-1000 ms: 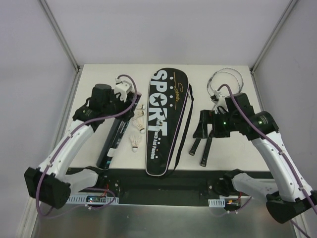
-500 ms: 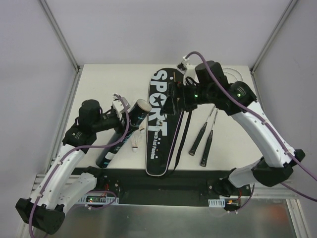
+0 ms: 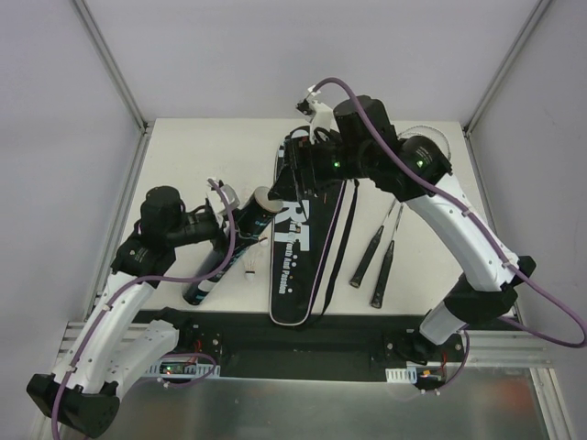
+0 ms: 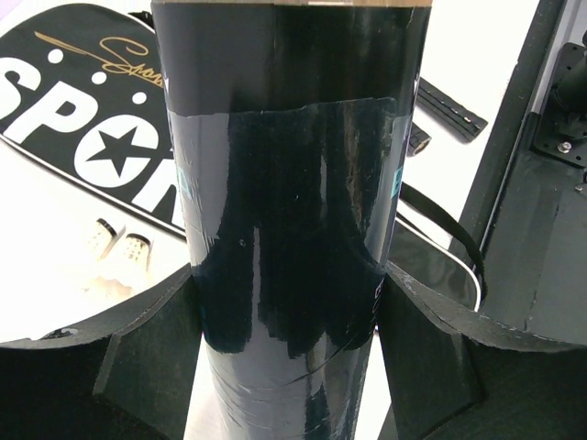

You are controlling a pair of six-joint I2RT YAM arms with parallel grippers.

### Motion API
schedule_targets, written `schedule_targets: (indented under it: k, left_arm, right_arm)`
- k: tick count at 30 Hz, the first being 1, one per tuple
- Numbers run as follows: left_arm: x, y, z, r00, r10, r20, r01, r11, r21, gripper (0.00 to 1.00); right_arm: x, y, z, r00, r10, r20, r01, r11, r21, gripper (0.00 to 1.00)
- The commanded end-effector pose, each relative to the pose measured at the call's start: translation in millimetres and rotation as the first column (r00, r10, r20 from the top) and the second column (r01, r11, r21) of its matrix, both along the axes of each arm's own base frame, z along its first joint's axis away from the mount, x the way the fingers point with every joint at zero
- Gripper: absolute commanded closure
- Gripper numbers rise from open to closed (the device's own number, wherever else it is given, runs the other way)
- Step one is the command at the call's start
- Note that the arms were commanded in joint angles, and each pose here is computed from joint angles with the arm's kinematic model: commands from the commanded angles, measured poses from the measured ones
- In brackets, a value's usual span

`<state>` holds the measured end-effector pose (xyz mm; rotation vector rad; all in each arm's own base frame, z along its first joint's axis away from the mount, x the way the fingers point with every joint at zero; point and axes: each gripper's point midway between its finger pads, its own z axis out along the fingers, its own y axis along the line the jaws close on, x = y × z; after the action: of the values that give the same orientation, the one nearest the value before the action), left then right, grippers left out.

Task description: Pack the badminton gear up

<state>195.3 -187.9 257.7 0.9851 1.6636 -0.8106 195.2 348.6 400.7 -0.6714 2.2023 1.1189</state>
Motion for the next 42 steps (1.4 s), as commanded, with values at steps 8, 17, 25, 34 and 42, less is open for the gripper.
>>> schedule_targets:
  k: [8,17,25,34,42]
  left_arm:
    - [-8.8,-4.8,43.9,0.983,-0.067,0.170,0.075,0.996,-0.039,0.97]
    - [-22.6,4.2,56.0,0.957,-0.050,0.285,0.064,0.997,-0.040,1.00]
    - [-34.0,10.2,61.1,0.930,-0.036,0.367,0.058,0.997,-0.051,1.00]
    - [-43.2,11.5,65.9,0.923,-0.017,0.385,0.059,0.993,-0.098,1.00]
    - [-42.8,10.3,60.1,0.918,-0.037,0.395,0.074,0.994,-0.081,1.00]
  right_arm:
    - [-6.8,-0.5,8.7,0.998,-0.028,0.063,0.027,1.000,0.007,0.32]
    - [-9.5,-22.5,7.4,0.989,-0.104,0.102,0.099,0.994,0.053,0.29]
    - [-15.6,-39.9,16.0,0.977,-0.151,0.152,0.132,0.983,0.130,0.26]
    - [-27.4,-31.9,9.5,0.987,-0.086,0.134,0.065,0.986,0.151,0.22]
    - [-38.1,-20.3,15.7,0.989,-0.036,0.143,0.013,0.988,0.156,0.22]
